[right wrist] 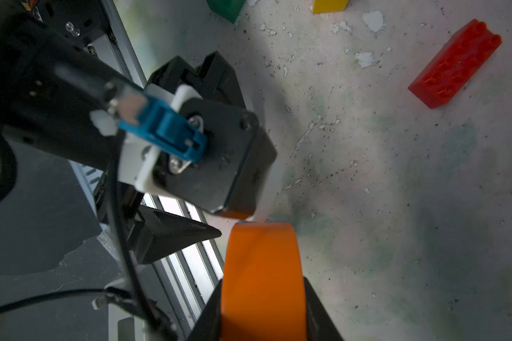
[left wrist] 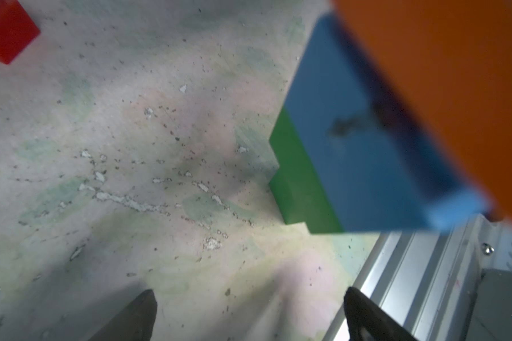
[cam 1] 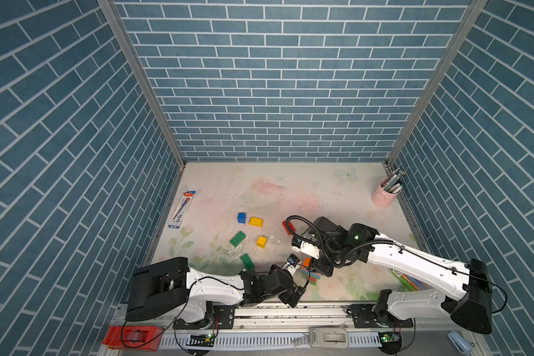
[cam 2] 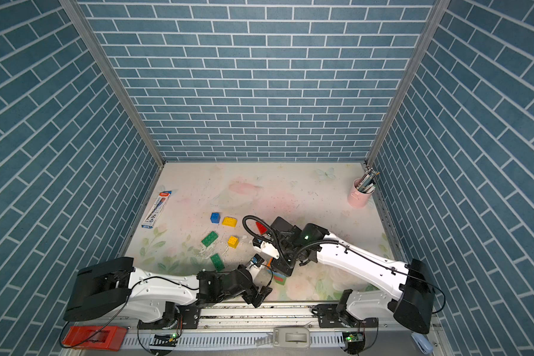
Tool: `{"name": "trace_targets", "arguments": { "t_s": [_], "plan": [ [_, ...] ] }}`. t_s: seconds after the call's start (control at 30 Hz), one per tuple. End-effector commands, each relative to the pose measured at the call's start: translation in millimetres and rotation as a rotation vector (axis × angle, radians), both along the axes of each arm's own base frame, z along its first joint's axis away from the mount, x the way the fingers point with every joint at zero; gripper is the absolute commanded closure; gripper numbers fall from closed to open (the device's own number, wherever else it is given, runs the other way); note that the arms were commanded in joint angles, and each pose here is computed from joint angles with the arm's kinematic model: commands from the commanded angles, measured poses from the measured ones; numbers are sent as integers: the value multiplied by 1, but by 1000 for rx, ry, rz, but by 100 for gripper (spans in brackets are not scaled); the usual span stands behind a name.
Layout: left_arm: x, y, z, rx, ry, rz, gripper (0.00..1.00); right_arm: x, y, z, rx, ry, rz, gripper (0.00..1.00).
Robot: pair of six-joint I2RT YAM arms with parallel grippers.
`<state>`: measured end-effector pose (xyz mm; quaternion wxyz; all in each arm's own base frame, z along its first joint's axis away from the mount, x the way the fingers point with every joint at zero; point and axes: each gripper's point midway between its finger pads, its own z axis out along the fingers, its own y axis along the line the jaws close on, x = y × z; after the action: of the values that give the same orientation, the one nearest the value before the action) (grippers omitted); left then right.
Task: Assemble an ice cream with lego
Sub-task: Assemble the lego brick with the lego brick.
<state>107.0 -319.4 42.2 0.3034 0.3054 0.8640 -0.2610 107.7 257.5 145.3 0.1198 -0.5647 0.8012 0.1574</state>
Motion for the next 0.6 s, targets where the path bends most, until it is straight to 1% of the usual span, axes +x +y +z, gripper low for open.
{"name": "trace_targets", "arguments": {
  "t_s": [0.0,0.07,0.13,0.33,0.47,0.57],
  "plan": [
    [17,-2,16,-87,-49,117,0,-16,-29,-20,-133,52,3,100],
    [20,-1,15,-105,-46,145,0,-14,-29,-19,-131,33,-2,100],
    [20,-4,15,-119,-46,145,0,-15,-29,-18,-128,17,-2,100],
    [20,-10,22,-154,-67,125,1,-20,-26,-15,-120,-5,-8,100],
    [21,-16,25,-157,-87,104,1,-17,-27,-16,-136,-43,-23,100],
    [19,-23,28,-173,-95,81,0,-17,-27,-13,-124,-60,-28,100]
  ]
}}
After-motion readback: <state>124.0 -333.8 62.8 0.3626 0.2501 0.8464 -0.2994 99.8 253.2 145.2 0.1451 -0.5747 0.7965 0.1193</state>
